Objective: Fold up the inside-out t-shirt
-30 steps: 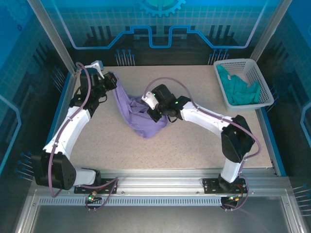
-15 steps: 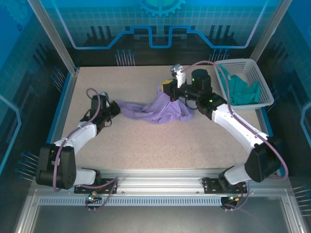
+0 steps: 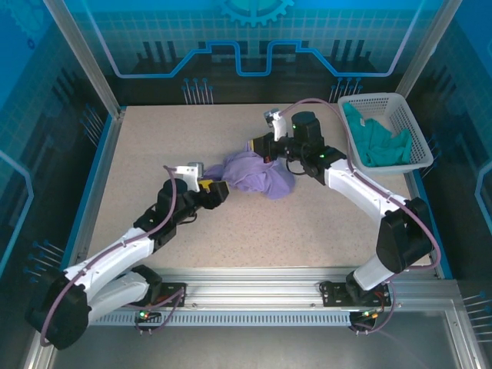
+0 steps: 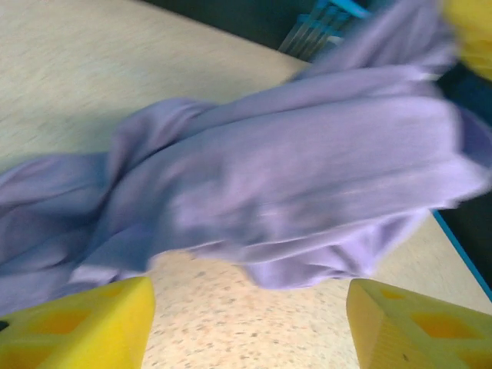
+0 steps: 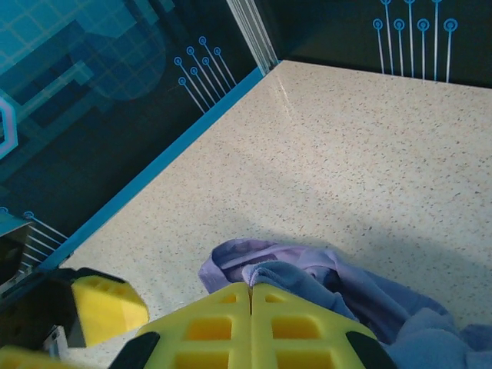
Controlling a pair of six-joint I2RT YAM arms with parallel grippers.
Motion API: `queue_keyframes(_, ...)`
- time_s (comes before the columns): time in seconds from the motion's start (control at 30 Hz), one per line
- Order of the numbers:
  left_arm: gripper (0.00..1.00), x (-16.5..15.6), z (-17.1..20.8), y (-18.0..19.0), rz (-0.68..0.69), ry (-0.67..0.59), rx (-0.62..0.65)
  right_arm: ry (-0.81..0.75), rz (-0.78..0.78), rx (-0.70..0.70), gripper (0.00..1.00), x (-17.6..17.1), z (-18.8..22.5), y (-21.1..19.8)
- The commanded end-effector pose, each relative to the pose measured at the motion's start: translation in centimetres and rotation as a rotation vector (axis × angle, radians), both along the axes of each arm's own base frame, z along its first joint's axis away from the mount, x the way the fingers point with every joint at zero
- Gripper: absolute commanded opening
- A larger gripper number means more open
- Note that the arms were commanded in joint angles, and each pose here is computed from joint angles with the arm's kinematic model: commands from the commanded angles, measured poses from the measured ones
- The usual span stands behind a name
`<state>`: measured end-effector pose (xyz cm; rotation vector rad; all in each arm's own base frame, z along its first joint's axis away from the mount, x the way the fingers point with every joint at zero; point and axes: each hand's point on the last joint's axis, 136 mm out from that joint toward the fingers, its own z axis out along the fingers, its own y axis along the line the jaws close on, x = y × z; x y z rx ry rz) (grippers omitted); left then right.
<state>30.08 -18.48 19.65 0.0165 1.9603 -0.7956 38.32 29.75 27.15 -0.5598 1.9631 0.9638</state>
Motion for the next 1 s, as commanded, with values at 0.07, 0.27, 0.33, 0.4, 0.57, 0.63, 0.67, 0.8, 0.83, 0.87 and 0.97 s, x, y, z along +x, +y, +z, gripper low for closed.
queue_keyframes(0.07,0.69,0.7,3.6,-3.5,-0.126,-0.138,0.062,-0.018,0.012,0.047,0.0,-0.4,2.7,1.6)
queue_keyframes(0.27,0.54,3.1,3.0,-6.0,-0.165,-0.125,0.092,-0.01,0.03,0.046,0.0,-0.8,2.6,2.4)
queue_keyframes(0.33,0.35,3.9,2.6,-6.7,-0.175,-0.11,0.098,-0.011,0.028,0.046,0.0,-0.9,2.6,2.4)
queue_keyframes(0.4,0.14,3.7,2.4,-7.4,-0.207,-0.102,0.08,-0.023,0.001,0.036,0.0,-0.6,2.9,1.9)
queue_keyframes(0.57,0.09,-0.3,1.0,-9.7,-0.339,-0.196,0.151,-0.037,-0.094,0.082,0.0,1.4,5.6,-0.1)
queue_keyframes(0.63,0.09,-2.3,-0.5,-10.9,-0.407,-0.218,0.203,-0.051,-0.105,0.119,0.0,2.1,7.4,-0.2)
queue_keyframes(0.67,0.09,-2.9,-1.2,-11.4,-0.43,-0.223,0.224,-0.057,-0.104,0.136,0.0,2.3,8.1,-0.1)
queue_keyframes(0.8,0.13,-5.4,-3.9,-13.2,-0.524,-0.21,0.287,-0.081,-0.094,0.182,0.0,3.0,10.6,0.2)
queue_keyframes(0.83,0.16,-6.0,-4.4,-13.5,-0.543,-0.208,0.294,-0.082,-0.096,0.184,0.0,3.2,10.9,0.1)
queue_keyframes(0.87,0.17,-6.7,-4.9,-13.8,-0.564,-0.205,0.301,-0.084,-0.094,0.185,0.0,3.4,11.2,-0.1)
queue_keyframes(0.97,0.25,-8.3,-6.5,-14.2,-0.625,-0.17,0.315,-0.084,-0.071,0.177,0.0,3.6,12.0,-0.8)
